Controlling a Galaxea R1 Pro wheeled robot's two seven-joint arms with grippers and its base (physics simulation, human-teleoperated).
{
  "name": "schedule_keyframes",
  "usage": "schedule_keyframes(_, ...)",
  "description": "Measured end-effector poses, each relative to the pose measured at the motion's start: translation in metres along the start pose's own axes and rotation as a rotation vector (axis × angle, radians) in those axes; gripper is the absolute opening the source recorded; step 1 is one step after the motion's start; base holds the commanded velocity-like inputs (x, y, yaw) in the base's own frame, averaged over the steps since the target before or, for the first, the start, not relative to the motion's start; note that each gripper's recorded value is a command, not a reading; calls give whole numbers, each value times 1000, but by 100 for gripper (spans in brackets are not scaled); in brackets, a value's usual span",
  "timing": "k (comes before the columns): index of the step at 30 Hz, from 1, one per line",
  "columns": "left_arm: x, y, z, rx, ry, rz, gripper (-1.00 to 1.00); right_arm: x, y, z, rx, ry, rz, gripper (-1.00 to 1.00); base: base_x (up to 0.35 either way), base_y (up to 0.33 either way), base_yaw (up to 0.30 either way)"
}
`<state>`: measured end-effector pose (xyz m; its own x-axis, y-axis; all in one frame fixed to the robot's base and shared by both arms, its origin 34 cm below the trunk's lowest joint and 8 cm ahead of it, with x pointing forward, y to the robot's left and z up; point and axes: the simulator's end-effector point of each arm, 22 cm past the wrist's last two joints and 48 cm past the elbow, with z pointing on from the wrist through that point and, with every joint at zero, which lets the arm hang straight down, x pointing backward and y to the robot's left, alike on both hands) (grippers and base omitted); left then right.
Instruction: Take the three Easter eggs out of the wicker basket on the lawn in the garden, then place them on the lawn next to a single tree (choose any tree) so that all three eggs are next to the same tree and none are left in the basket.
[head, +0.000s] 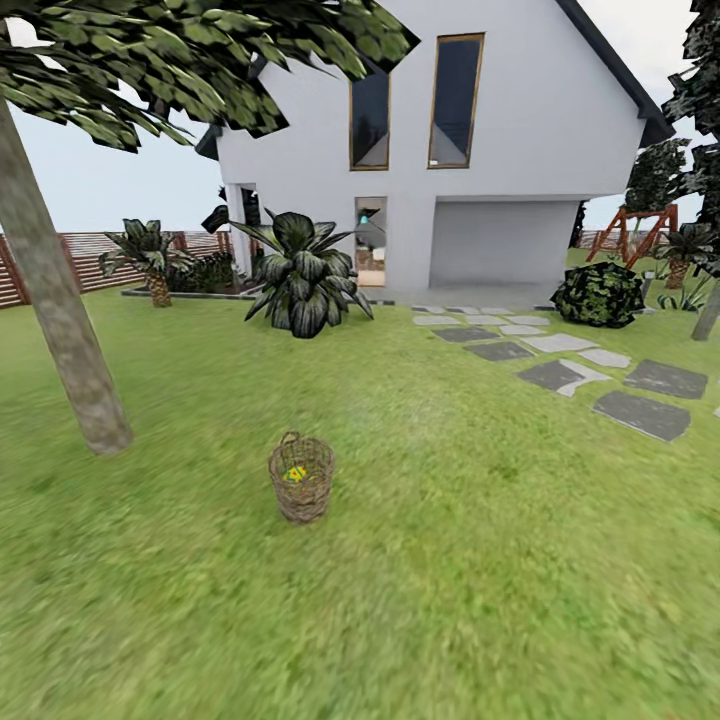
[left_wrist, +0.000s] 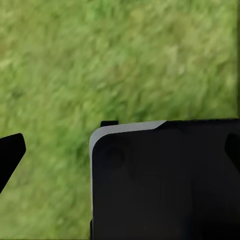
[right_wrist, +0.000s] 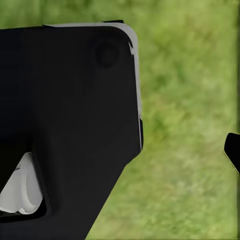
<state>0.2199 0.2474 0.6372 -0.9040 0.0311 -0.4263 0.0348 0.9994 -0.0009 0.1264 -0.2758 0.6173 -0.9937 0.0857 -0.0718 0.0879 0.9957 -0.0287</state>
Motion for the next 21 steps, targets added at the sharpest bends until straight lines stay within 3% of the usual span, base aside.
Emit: schedule_keyframes(21, 0, 0, 0, 0, -1, 0, 100, -1, 1, 0, -1, -1, 0, 100, 290, -185, -1)
